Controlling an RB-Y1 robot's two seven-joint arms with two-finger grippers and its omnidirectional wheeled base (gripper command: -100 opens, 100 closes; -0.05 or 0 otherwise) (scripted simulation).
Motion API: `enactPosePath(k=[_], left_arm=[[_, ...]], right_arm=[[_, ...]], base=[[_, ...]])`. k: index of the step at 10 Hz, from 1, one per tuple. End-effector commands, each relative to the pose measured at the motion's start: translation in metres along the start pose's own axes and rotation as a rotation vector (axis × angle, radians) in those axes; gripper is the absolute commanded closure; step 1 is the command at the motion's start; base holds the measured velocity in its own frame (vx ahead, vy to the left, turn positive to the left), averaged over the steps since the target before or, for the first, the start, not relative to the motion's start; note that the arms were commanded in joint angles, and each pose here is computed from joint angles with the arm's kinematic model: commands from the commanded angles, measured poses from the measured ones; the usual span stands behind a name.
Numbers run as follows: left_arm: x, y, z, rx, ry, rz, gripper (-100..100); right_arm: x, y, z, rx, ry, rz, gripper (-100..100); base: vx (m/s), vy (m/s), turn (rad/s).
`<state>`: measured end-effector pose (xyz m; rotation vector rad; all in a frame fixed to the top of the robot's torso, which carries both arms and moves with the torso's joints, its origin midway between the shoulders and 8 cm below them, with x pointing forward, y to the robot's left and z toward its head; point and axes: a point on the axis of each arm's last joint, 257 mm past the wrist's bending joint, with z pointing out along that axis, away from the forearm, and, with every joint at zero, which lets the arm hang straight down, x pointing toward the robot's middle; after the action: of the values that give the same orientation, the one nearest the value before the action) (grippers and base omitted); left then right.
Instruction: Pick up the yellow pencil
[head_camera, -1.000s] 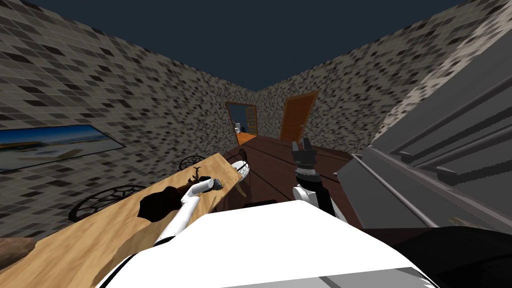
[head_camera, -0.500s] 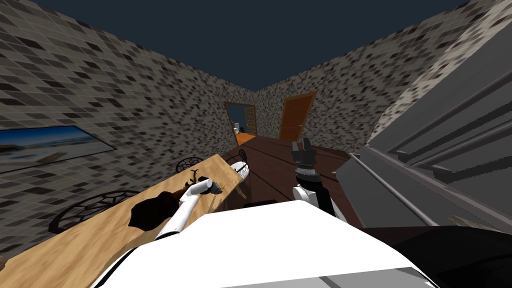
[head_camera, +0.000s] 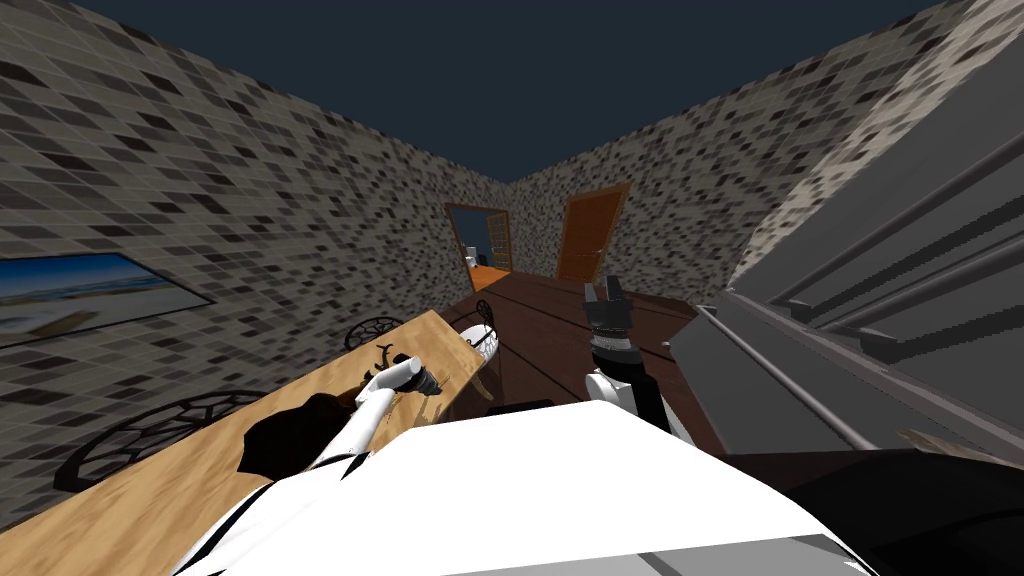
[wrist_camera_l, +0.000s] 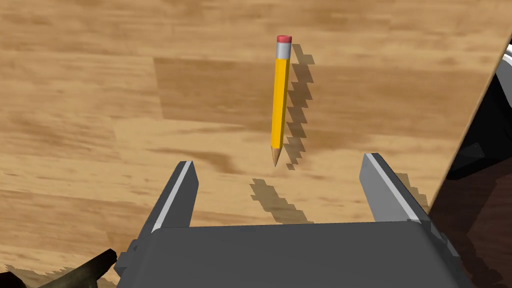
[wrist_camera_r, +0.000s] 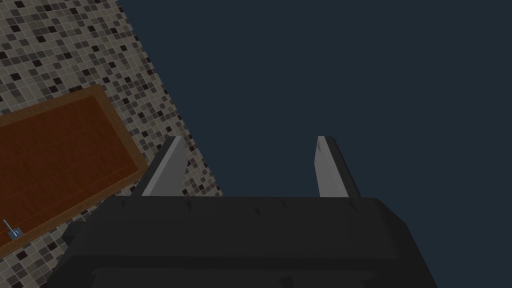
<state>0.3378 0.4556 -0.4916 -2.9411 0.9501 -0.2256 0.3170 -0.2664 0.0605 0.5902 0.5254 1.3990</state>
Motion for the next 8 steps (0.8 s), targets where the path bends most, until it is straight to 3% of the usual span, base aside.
enactPosePath(k=[1,3,4,5,6,8], left_arm=[[-0.008,0.006,-0.001,-0.037,-0.02,-0.021,-100],[-0.014,0.011,-0.002,-0.076,-0.036,-0.044,-100],[-0.012,0.01,-0.002,-0.06,-0.029,-0.035,-100],[-0.013,0.011,-0.002,-0.064,-0.032,-0.037,0],[-0.015,0.017,0.008,-0.064,-0.031,-0.036,-100],[-0.017,0.023,0.017,-0.064,-0.031,-0.034,-100]], right_arm=[[0.0,0.0,0.0,0.0,0.0,0.0,0],[0.0,0.0,0.0,0.0,0.0,0.0,0],[0.0,0.0,0.0,0.0,0.0,0.0,0],[0.0,0.0,0.0,0.0,0.0,0.0,0],[0.0,0.0,0.0,0.0,0.0,0.0,0],[0.0,0.0,0.0,0.0,0.0,0.0,0]], base=[[0.033,0.026,-0.042],[0.024,0.016,-0.031],[0.009,0.008,-0.007],[0.0,0.0,0.0],[0.025,0.016,0.008],[0.034,0.016,0.007]])
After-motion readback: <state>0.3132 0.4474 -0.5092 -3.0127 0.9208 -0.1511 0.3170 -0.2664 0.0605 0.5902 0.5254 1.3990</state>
